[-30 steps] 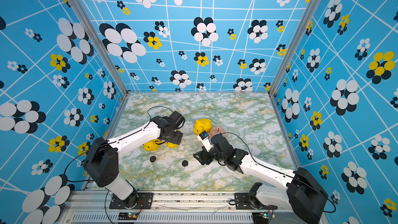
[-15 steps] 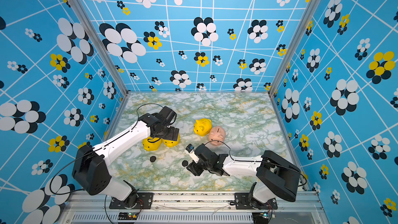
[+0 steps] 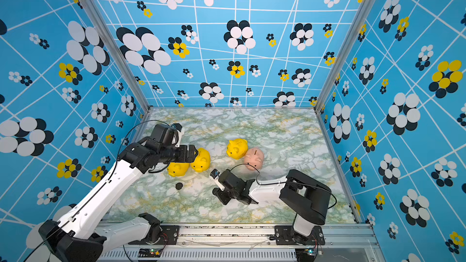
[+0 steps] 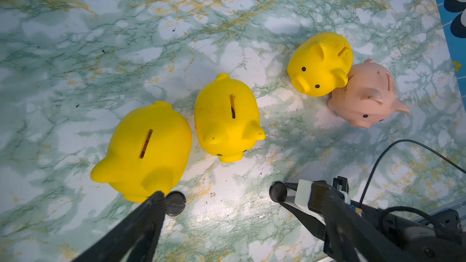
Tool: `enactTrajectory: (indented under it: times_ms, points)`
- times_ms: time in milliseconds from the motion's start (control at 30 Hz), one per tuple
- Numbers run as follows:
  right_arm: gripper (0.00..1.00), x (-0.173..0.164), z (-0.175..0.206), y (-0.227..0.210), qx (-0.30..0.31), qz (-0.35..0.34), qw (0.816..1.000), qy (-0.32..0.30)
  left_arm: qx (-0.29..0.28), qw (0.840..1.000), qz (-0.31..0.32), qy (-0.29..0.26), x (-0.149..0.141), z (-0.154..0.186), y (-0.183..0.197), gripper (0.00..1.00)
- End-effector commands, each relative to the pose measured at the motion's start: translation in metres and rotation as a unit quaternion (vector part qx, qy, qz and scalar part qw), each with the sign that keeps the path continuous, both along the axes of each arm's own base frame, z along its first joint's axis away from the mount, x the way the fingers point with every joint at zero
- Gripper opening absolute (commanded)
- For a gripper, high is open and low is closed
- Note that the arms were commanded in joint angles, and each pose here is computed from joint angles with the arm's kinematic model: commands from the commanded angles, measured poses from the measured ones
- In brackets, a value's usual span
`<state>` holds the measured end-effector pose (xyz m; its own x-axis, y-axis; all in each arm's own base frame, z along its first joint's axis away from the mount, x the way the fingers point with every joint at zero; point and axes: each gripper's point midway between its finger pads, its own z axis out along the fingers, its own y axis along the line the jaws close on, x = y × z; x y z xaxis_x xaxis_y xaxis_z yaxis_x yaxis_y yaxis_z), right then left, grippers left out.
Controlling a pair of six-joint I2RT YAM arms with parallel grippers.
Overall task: Open piggy banks
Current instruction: Move the lid to the center of the board, then move the piggy bank to the center of the board.
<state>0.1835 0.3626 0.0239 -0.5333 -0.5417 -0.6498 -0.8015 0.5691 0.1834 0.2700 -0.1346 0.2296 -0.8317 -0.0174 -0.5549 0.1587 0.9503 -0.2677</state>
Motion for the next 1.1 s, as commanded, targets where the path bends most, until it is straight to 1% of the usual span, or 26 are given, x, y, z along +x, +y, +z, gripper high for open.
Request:
enactTrajectory:
  times_ms: [0, 167, 233, 333, 433, 533, 600, 700, 800, 967, 1067]
  points:
    - [0.32, 0.005, -0.010, 0.009, -0.011, -0.003, 1.000, -0.002, -0.010, 1.000, -0.010, 0.018, -0.013, -0.007, 0.005, 0.99]
    - [0.24, 0.024, -0.014, 0.038, -0.003, -0.014, 1.000, -0.009, -0.016, 1.000, -0.001, 0.022, -0.019, -0.012, 0.015, 0.99]
    - [0.23, 0.031, -0.016, 0.053, 0.002, -0.014, 1.000, -0.008, -0.023, 0.999, 0.002, 0.024, -0.021, -0.014, 0.017, 0.99]
    - [0.23, 0.039, -0.011, 0.062, 0.015, -0.029, 0.999, -0.013, -0.026, 0.999, 0.001, 0.031, -0.023, -0.018, 0.018, 0.99]
    - [0.27, 0.042, 0.008, 0.056, 0.039, -0.040, 0.998, -0.035, -0.039, 0.998, -0.014, 0.041, -0.022, -0.021, 0.010, 0.99]
    - [0.36, 0.040, 0.026, 0.037, 0.049, -0.052, 0.995, -0.062, -0.055, 0.997, -0.034, 0.042, -0.016, -0.018, -0.002, 0.99]
    - [0.43, 0.040, 0.031, 0.021, 0.042, -0.065, 0.995, -0.070, -0.057, 0.997, -0.046, 0.039, -0.009, -0.016, -0.010, 0.99]
    - [0.48, 0.038, 0.032, -0.005, 0.030, -0.078, 0.994, -0.067, -0.048, 0.996, -0.067, 0.035, 0.006, -0.016, -0.026, 0.99]
    - [0.53, 0.042, 0.030, -0.034, 0.028, -0.106, 0.992, -0.063, -0.037, 0.994, -0.099, 0.033, 0.020, -0.019, -0.051, 0.99]
    - [0.60, 0.062, 0.032, -0.079, 0.019, -0.168, 0.984, -0.055, 0.002, 0.987, -0.162, 0.020, 0.040, -0.029, -0.101, 0.99]
    - [0.61, 0.077, 0.026, -0.107, 0.002, -0.214, 0.976, -0.045, 0.016, 0.980, -0.197, 0.006, 0.054, -0.038, -0.129, 0.99]
